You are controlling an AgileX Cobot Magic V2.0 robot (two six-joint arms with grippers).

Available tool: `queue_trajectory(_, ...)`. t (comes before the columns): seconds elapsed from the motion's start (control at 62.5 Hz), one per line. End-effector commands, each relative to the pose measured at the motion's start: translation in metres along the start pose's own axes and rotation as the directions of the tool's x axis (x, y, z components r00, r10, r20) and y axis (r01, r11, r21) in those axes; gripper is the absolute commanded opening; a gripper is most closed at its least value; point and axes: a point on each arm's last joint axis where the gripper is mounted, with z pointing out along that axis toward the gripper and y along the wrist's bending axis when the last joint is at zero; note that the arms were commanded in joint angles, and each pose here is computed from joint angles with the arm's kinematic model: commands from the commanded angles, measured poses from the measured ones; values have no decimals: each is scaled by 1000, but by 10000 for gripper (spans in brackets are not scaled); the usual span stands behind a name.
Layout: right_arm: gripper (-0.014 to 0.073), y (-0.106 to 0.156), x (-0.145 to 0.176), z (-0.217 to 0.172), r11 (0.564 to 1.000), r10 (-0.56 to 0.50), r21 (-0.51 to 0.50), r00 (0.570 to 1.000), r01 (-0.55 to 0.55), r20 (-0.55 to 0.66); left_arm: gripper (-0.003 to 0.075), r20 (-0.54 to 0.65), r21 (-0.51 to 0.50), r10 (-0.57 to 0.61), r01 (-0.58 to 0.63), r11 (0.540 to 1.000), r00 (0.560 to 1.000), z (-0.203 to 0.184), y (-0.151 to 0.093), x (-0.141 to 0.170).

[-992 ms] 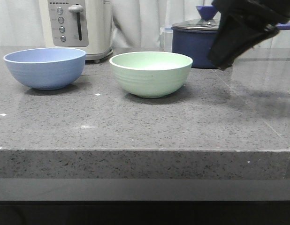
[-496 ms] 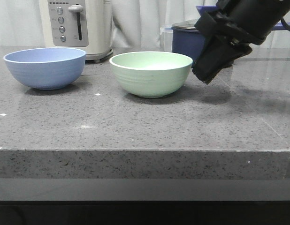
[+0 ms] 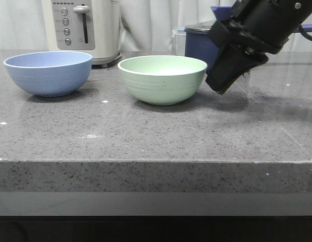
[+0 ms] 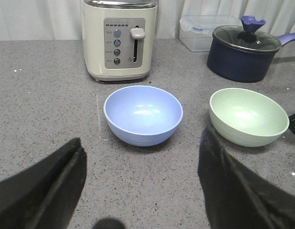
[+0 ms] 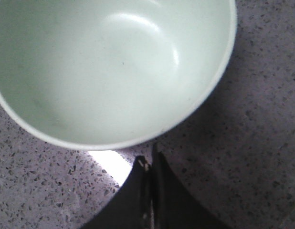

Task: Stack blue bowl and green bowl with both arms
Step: 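Release the green bowl and raise the right gripper beside it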

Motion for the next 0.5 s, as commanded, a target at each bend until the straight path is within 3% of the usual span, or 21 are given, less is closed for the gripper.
queue_trajectory(0.0, -64, 4, -14, -17, 1000, -11, 19, 996, 9, 93, 491, 89, 8, -7, 6, 1000, 996, -2, -1, -15)
queue_trajectory(0.24, -64, 4, -14, -17, 1000, -11, 19, 996, 9, 93, 491, 17, 5, -14, 14, 1000, 1000, 21, 1, -25)
queue_trajectory(0.48, -64, 4, -14, -17, 1000, -11, 19, 996, 9, 93, 491, -138, 5, -16, 17, 1000, 990, 65, 4, -48)
